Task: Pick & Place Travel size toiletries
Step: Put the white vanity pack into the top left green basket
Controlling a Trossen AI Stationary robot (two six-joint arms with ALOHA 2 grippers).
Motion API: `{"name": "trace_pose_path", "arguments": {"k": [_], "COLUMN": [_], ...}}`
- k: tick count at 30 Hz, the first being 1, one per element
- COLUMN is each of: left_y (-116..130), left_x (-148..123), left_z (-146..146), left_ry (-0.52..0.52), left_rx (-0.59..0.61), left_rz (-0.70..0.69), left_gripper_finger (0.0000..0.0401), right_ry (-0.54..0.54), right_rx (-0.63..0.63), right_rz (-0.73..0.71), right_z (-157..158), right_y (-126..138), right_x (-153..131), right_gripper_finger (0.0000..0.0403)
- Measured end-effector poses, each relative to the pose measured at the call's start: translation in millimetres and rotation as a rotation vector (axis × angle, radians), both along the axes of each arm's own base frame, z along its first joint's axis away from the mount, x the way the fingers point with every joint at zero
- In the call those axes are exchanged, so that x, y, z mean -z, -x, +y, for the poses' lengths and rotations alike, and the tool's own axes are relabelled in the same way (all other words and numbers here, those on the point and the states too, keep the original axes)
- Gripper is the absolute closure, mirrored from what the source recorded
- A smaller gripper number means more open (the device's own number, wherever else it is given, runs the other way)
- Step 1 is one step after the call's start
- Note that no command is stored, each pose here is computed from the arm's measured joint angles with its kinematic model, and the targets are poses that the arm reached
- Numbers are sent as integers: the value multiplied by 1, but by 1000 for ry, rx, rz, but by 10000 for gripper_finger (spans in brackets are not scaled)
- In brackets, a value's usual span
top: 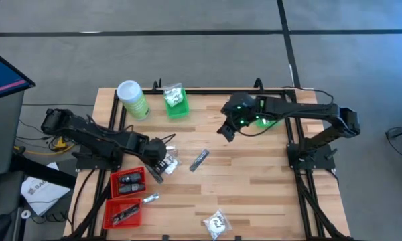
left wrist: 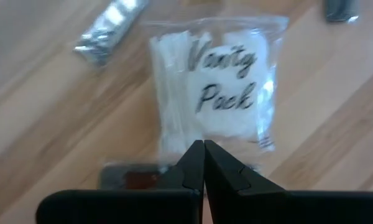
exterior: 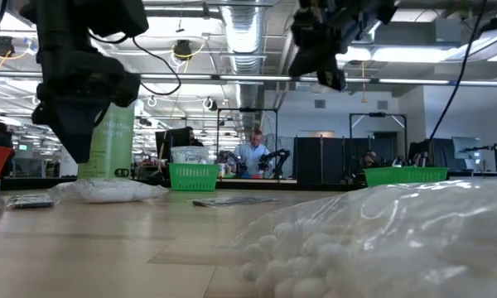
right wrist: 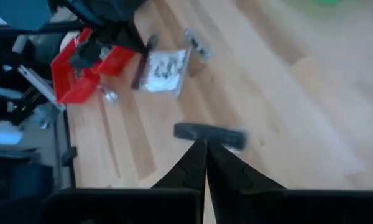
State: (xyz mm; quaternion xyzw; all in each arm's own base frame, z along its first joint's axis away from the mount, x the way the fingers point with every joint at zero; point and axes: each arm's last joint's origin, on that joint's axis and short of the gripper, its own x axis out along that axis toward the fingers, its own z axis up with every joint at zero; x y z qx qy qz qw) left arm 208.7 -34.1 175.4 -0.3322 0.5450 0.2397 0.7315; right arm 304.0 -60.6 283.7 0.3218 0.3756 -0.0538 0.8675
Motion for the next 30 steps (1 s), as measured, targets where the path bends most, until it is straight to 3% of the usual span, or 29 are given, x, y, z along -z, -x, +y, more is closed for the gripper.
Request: {"name": "trace_pose_path", "arguments": {"k": [5,16,23,30], "left_y": [-6,-39,-53,-60], "left_x": [11,48,48,47], "left_z": [-2,-10,-1,12], "left_ry": [25,78,42,-11], "left_rx": [12,160,197,200], "left_rz": [-4,-45,-176,-242], "left_gripper_finger": [401,401,401,401], "right_ry": [-103,-286,-401,-409], "right_rx": [-57,-60,-48,-55], "right_rz": [70,48,70,17], "right_z": [4,-2,2,12], "right_y": [-22,-47,-60,-77], "right_x": [32,59,78,89], "right_gripper_finger": [380,326,300,274]}}
